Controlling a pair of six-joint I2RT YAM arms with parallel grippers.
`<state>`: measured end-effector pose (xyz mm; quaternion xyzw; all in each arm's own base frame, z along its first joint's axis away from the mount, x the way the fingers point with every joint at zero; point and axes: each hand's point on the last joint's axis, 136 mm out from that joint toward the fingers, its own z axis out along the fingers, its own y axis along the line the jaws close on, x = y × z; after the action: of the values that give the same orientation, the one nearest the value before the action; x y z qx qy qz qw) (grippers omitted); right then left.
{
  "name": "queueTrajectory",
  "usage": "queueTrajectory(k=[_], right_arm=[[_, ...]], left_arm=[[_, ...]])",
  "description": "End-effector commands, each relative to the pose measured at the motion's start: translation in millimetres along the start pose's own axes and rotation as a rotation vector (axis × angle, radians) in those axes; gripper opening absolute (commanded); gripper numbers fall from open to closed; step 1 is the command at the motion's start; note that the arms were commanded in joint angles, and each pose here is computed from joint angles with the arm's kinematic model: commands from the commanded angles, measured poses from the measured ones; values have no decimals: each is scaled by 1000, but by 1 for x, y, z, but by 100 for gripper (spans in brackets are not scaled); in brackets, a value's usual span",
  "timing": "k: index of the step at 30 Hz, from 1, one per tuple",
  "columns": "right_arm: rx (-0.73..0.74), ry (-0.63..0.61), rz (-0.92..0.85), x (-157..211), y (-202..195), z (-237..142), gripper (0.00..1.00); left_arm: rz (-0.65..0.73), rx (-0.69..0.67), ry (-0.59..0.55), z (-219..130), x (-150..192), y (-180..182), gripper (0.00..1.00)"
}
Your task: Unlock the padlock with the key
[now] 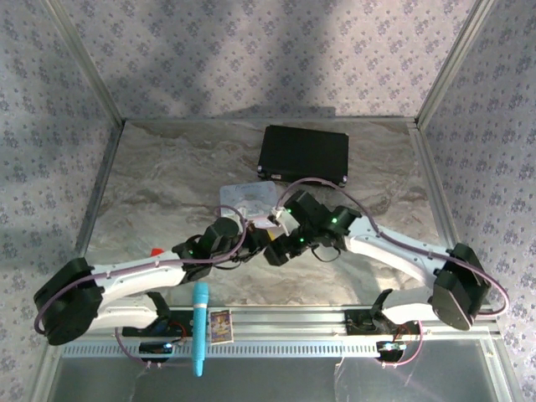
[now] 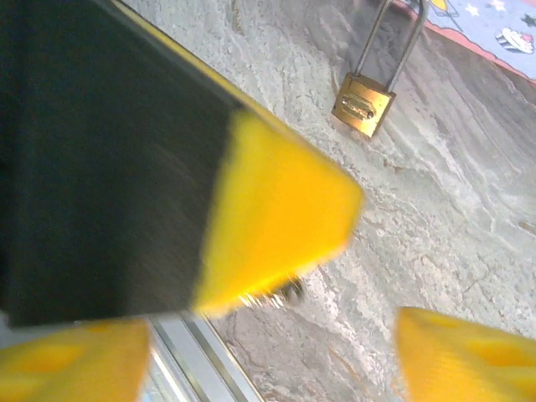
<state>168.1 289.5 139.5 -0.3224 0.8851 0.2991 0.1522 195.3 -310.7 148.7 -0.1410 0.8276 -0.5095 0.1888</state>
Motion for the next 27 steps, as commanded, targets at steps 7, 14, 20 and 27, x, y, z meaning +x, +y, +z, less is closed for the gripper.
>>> queueTrajectory(k=[7, 14, 20, 27], right_arm=[[-376, -476, 201, -71, 31, -43, 98], [-515, -564, 286, -87, 43, -43, 72], [-557, -588, 305, -93, 46, -42, 54], [-595, -591, 300, -99, 52, -41, 34]], left_arm=[[35, 233, -248, -33, -46, -42, 0], [16, 371, -308, -52, -56, -64, 0], [14, 432, -352, -68, -60, -71, 0], [20, 466, -370, -77, -62, -77, 0]])
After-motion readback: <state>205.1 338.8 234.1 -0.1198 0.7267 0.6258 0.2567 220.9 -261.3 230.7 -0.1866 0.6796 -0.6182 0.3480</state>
